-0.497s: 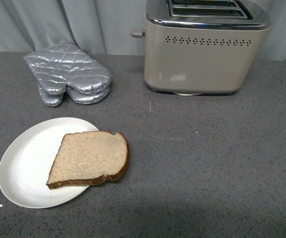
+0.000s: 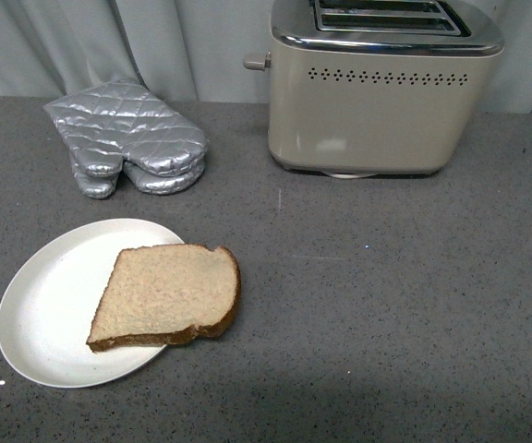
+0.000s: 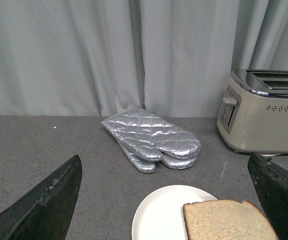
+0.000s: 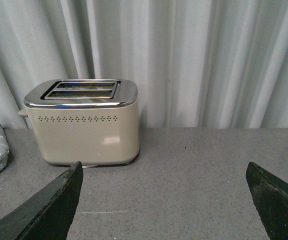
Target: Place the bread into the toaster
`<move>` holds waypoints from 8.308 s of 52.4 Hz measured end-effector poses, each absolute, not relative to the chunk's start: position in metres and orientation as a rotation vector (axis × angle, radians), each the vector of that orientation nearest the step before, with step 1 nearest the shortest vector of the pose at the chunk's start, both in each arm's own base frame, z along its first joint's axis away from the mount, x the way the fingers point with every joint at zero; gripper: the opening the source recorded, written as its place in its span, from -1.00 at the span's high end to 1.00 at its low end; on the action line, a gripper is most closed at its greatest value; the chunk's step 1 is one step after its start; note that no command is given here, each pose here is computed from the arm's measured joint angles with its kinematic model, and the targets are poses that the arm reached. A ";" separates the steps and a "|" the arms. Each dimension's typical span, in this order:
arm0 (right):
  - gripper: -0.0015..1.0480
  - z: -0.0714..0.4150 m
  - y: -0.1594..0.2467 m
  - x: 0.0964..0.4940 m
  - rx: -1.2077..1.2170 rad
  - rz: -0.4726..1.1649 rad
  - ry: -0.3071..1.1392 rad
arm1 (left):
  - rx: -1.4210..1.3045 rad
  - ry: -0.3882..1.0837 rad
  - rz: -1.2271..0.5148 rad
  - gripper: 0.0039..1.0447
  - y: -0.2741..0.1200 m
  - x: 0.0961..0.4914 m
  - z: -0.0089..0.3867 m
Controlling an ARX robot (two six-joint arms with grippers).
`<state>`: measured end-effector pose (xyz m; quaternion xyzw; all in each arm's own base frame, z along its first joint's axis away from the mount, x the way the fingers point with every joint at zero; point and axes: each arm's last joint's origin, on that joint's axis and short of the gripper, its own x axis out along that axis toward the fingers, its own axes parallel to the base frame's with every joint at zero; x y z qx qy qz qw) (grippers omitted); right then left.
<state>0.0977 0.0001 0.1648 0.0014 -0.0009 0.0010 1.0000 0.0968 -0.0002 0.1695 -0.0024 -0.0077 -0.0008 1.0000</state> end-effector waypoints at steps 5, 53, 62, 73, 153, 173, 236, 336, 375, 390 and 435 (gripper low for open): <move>-0.81 0.165 0.000 0.098 0.003 0.002 -0.002 | -0.005 -0.015 -0.002 -0.88 0.000 0.097 0.169; -0.81 0.165 0.000 0.098 0.002 0.002 -0.002 | -0.134 0.886 0.145 -0.88 -0.007 0.250 0.121; -0.81 0.165 0.000 0.098 0.003 0.002 -0.002 | -0.103 1.020 0.139 -0.88 0.000 0.273 0.093; -0.81 0.165 0.000 0.098 0.002 0.002 -0.002 | -0.070 1.084 0.135 -0.88 0.007 0.287 0.073; -0.81 0.165 0.000 0.098 0.002 0.002 -0.002 | -0.458 1.133 -0.247 0.94 -0.172 0.347 0.066; -0.81 0.165 0.000 0.098 0.002 0.002 -0.002 | -0.484 1.185 -0.276 0.64 -0.222 0.360 0.056; -0.81 0.165 0.000 0.098 0.002 0.002 -0.002 | -0.013 0.016 -0.011 0.93 -0.033 0.163 0.162; -0.81 0.165 0.000 0.098 0.002 0.002 -0.002 | -0.007 -0.015 -0.002 0.94 0.000 0.097 0.169; -0.81 0.107 -0.021 0.264 0.198 0.146 0.773 | -0.006 -0.016 -0.002 -0.88 0.000 0.097 0.170; -0.81 0.072 -0.033 0.295 0.388 0.167 0.965 | -0.005 -0.016 -0.002 -0.88 0.000 0.097 0.170; 0.96 0.049 -0.025 0.314 0.694 0.144 1.071 | -0.005 -0.016 -0.002 -0.88 0.000 0.097 0.170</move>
